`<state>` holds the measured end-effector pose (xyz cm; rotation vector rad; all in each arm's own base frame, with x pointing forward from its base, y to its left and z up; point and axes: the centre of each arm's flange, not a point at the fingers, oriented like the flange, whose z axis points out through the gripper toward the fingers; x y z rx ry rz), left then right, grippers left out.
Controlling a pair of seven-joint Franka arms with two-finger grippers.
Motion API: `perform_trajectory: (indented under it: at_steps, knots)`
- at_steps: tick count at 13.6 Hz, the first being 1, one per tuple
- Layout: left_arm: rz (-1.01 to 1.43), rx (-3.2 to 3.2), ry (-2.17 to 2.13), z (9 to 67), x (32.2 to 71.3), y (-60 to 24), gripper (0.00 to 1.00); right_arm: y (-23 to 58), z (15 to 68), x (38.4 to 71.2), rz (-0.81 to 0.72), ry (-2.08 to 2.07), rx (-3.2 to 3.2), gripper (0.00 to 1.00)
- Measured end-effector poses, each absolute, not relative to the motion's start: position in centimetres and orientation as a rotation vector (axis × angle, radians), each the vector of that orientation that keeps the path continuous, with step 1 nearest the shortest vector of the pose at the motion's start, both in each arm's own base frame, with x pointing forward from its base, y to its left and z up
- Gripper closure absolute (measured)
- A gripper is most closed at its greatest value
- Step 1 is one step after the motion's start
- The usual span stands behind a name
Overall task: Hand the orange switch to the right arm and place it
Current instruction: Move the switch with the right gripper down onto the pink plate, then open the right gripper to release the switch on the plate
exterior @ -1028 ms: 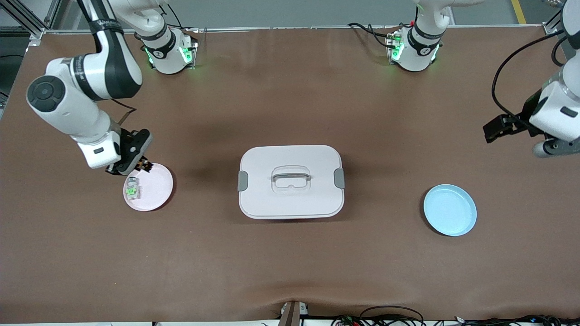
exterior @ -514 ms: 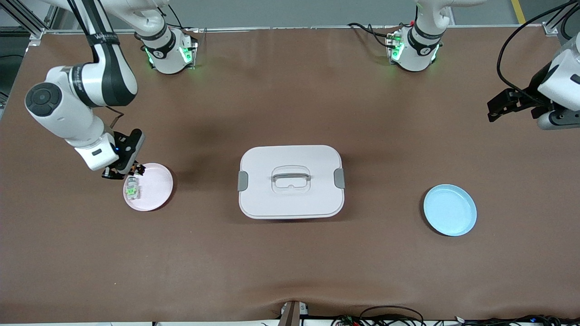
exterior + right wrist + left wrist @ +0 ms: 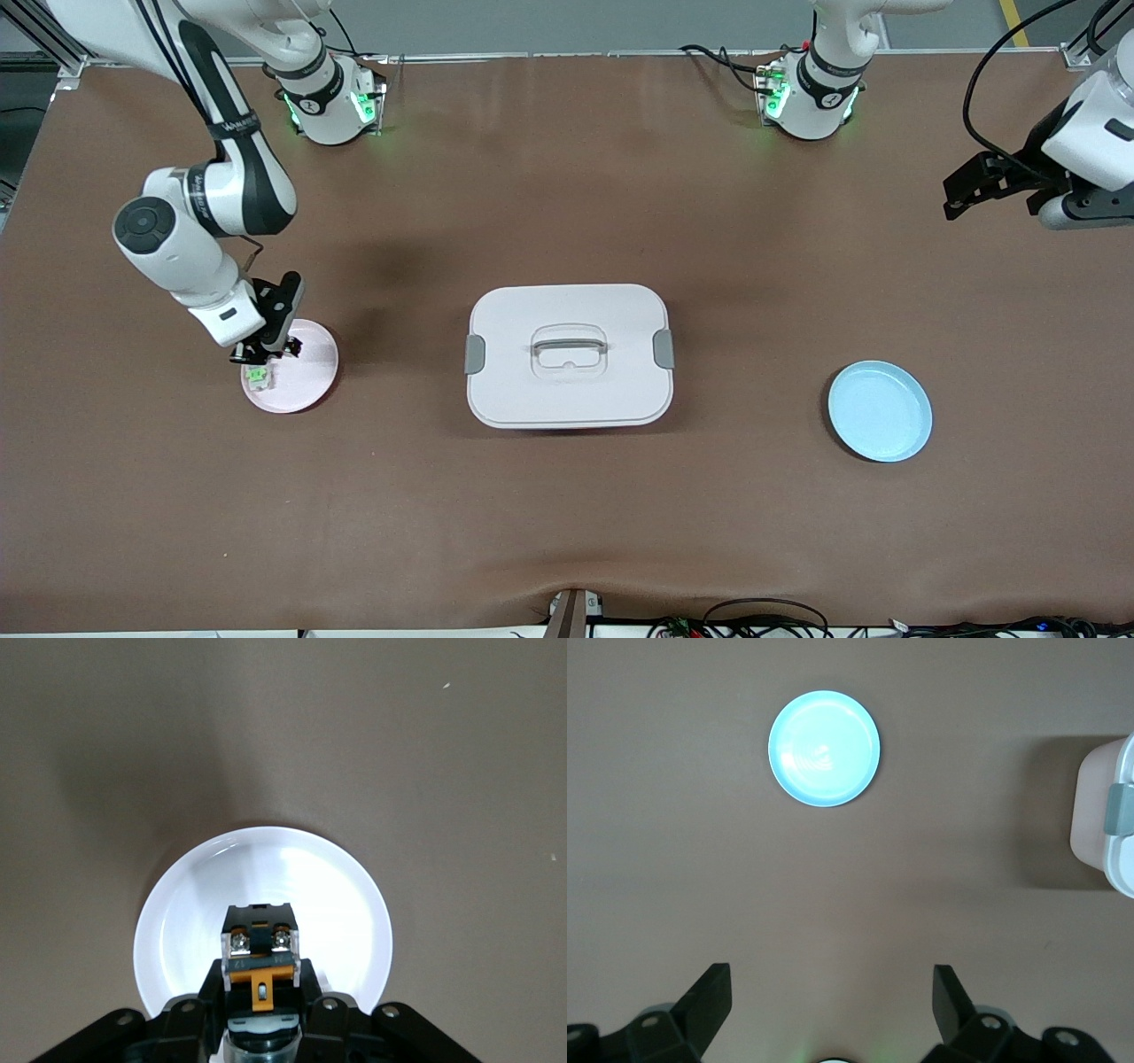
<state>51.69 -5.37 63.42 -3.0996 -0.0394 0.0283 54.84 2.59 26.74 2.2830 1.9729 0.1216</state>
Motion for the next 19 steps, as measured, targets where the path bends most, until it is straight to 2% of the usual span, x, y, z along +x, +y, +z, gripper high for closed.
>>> perform_trajectory:
  at_steps: [6,15,17,19]
  knots:
    - [-0.017,-3.132,-0.016,64.5,50.2,-6.1,0.0,2.0,19.4,54.2,0.106,1.979,2.3,0.65]
    - [0.003,-3.133,0.054,64.0,50.6,-4.6,0.0,1.7,18.3,54.2,0.12,1.936,2.334,0.65]
    - [0.011,-3.133,0.047,63.7,50.8,-4.4,0.0,1.7,17.5,54.0,0.113,1.907,2.366,0.5]
    - [0.017,-3.133,0.047,63.5,50.9,-4.3,0.0,1.8,17.2,54.2,0.119,1.897,2.372,0.3]
